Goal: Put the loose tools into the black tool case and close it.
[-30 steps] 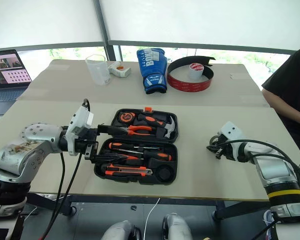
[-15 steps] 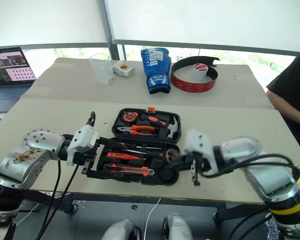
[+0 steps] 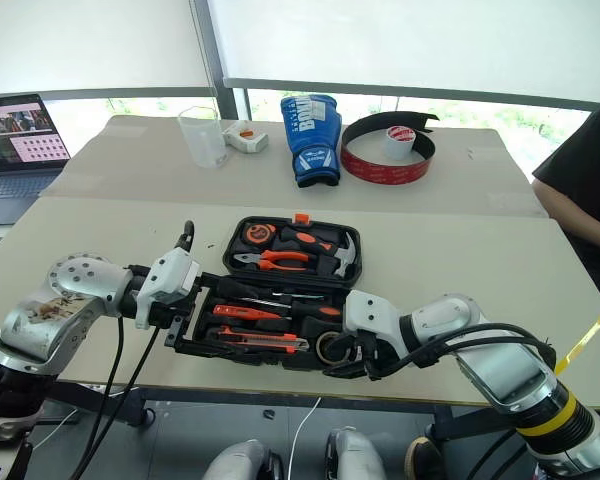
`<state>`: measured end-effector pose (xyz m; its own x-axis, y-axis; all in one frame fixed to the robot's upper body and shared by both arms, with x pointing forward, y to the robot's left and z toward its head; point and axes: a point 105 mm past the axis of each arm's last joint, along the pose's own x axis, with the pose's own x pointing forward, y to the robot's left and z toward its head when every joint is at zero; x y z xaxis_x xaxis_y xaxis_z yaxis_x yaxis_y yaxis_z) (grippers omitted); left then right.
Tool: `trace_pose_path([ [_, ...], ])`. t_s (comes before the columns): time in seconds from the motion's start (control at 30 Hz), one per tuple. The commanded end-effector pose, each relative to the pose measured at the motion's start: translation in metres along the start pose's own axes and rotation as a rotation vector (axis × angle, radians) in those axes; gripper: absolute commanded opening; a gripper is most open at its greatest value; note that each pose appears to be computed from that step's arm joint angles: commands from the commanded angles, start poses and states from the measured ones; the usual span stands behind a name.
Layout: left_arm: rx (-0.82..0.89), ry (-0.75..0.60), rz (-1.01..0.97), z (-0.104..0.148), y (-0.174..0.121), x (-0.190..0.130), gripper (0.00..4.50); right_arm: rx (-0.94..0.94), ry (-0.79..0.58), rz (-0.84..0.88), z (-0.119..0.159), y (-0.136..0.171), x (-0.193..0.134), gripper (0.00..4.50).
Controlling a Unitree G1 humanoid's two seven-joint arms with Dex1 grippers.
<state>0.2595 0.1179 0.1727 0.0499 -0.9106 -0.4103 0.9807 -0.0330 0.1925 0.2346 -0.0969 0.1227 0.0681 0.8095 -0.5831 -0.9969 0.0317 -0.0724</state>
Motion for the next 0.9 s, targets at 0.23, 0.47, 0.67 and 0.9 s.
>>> trace_pose_path([
  [0.23, -0.166, 0.061, 0.372, -0.041, 0.031, -0.056, 3.95, 0.121, -0.147, -0.29, 0.017, -0.039, -0.072, 2.86],
  [0.47, -0.217, 0.111, 0.564, -0.076, 0.038, -0.088, 1.4, 0.192, -0.14, -0.48, -0.02, -0.065, -0.083, 0.52],
  [0.67, -0.211, 0.191, 0.533, -0.1, 0.036, -0.066, 0.03, 0.165, -0.12, -0.496, -0.034, -0.072, -0.069, 0.0],
  [0.9, -0.213, 0.054, 0.447, -0.082, 0.031, -0.023, 0.03, 0.173, -0.15, -0.367, -0.029, -0.058, -0.047, 0.0],
])
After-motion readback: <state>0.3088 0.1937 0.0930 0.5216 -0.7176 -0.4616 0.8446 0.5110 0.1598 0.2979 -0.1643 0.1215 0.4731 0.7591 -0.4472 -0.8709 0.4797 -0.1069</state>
